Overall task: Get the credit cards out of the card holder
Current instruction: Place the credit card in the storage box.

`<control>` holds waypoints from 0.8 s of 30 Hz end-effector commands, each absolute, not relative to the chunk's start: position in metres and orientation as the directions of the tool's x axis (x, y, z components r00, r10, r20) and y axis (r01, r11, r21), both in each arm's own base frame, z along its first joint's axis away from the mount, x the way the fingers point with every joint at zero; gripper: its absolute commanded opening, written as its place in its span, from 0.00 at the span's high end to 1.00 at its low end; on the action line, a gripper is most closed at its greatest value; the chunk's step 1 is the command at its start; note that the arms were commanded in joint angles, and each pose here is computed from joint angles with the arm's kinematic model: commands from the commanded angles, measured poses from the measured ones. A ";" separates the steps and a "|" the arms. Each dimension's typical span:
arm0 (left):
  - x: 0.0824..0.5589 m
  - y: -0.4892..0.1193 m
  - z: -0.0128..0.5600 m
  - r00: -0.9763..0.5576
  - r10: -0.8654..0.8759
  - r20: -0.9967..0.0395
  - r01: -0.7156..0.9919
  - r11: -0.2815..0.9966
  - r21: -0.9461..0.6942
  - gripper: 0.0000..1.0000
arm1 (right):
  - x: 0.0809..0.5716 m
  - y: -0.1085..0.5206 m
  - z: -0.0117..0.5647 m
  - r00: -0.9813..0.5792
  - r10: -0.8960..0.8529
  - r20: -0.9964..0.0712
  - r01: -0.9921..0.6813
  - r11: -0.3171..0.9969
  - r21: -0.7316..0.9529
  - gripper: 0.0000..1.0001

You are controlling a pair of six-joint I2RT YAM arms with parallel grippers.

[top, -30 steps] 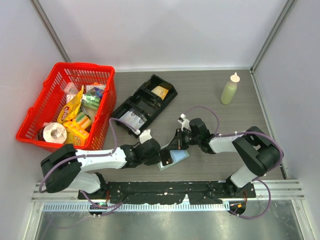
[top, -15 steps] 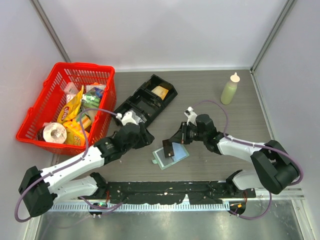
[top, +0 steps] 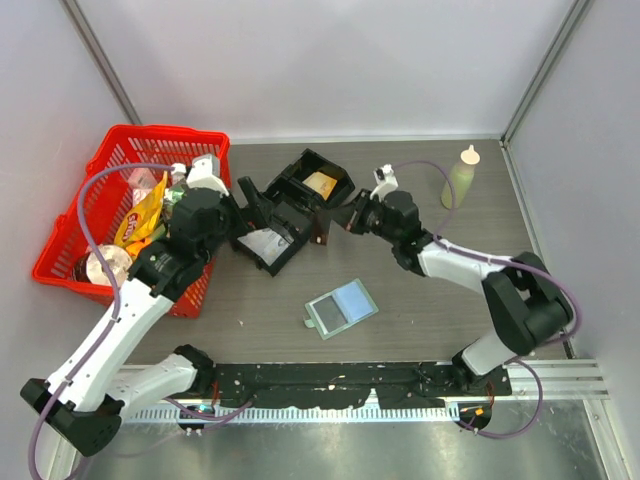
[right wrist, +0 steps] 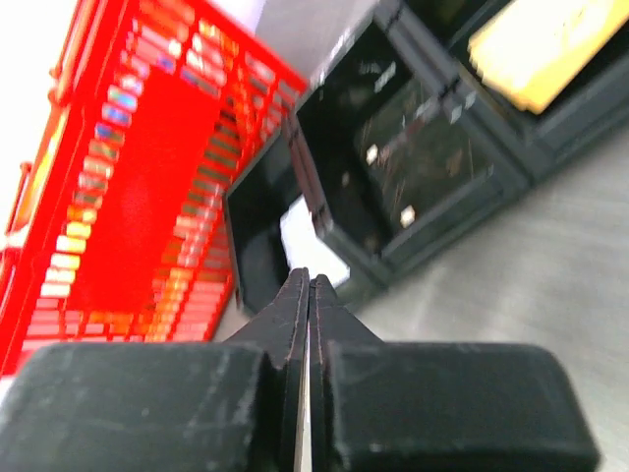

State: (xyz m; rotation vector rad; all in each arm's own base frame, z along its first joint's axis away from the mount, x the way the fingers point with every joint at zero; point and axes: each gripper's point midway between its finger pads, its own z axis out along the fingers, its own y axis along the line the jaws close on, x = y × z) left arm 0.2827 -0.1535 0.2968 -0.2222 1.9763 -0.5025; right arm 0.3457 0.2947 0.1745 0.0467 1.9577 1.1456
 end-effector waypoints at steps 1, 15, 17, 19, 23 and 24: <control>0.291 -0.126 0.291 -0.426 -0.240 -0.872 0.051 0.956 -0.288 0.00 | 0.411 0.300 0.222 -0.438 0.581 -0.686 -0.379 0.573 0.727 0.99; 0.292 -0.103 0.273 -0.394 -0.258 -0.882 0.002 0.960 -0.281 0.01 | 0.493 0.366 0.176 -0.341 0.617 -0.709 -0.388 0.595 0.704 0.99; 0.293 -0.100 0.272 -0.392 -0.269 -0.880 -0.005 0.957 -0.291 0.00 | 0.492 0.374 0.167 -0.346 0.604 -0.718 -0.381 0.609 0.696 0.97; 0.294 -0.099 0.271 -0.396 -0.276 -0.876 -0.011 0.955 -0.296 0.00 | 0.489 0.379 0.161 -0.344 0.588 -0.733 -0.374 0.630 0.681 0.93; 0.294 -0.100 0.269 -0.404 -0.279 -0.871 -0.008 0.954 -0.301 0.00 | 0.483 0.367 0.149 -0.317 0.559 -0.766 -0.322 0.696 0.642 0.75; 0.294 -0.101 0.268 -0.407 -0.278 -0.870 -0.003 0.953 -0.303 0.00 | 0.478 0.361 0.148 -0.312 0.554 -0.772 -0.313 0.708 0.634 0.71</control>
